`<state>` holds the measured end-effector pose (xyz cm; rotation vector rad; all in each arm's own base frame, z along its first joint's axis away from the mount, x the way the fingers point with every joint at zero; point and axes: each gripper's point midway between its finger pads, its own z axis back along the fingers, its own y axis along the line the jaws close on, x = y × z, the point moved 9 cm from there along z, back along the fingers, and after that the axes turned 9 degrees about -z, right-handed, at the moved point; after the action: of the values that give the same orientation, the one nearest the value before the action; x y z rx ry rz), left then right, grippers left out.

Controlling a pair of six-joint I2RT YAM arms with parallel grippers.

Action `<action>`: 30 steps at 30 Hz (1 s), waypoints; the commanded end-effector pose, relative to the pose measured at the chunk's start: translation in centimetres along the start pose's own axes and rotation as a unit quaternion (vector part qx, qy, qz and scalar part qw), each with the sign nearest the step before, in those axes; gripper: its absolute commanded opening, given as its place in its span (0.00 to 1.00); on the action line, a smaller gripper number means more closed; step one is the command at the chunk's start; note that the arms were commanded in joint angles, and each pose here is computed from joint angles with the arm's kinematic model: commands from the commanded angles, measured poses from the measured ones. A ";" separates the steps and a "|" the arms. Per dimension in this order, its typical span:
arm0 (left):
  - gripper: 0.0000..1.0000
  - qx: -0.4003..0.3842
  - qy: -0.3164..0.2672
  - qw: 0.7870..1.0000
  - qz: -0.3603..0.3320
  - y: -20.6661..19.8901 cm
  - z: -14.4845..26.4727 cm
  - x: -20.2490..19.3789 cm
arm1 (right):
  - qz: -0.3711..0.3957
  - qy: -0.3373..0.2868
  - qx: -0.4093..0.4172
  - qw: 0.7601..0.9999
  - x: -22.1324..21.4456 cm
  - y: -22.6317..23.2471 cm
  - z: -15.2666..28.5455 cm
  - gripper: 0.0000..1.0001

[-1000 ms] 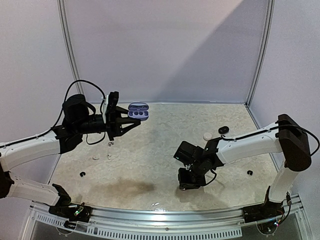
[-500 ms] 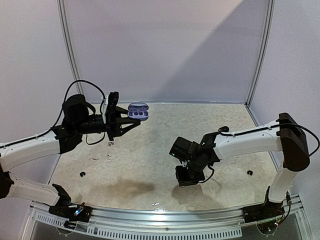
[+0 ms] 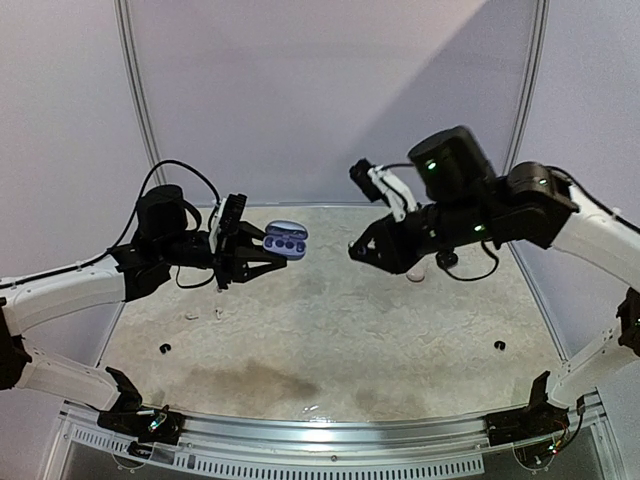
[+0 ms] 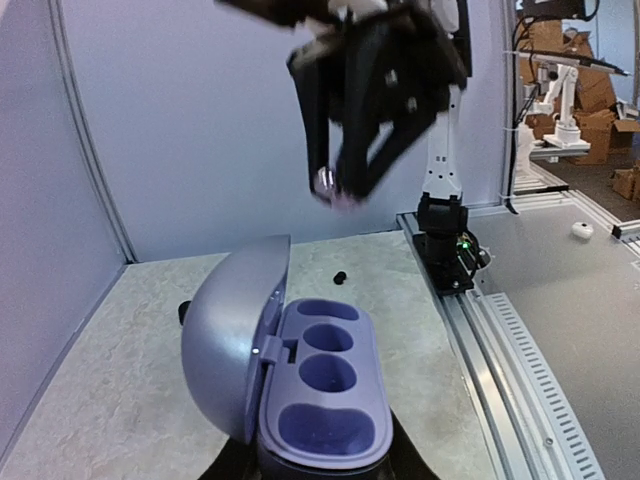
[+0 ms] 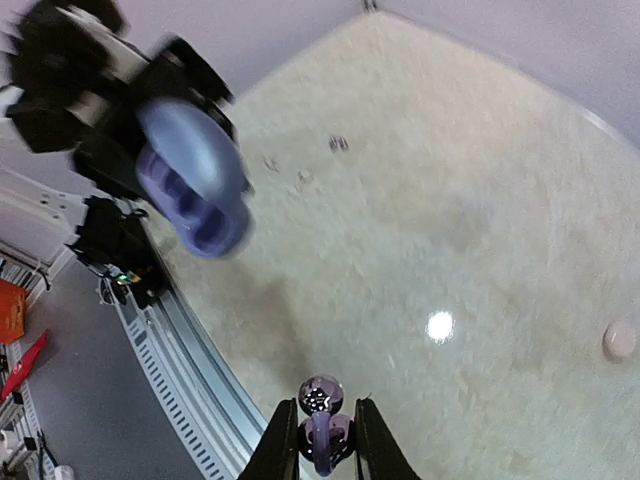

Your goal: Insert the wireless bluetooth earbuds into the charging case

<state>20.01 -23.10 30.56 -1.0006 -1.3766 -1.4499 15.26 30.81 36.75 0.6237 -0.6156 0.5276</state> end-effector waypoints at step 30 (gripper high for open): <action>0.00 -0.039 0.019 0.999 0.003 -0.4 -1.4 0.7 | 0.372 0.010 0.059 0.926 3.5 5.8 -2.4 0.10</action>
<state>19.53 -24.20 30.14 -1.0345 -1.2782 -1.5282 14.87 37.14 40.68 0.5362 -0.8387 1.2655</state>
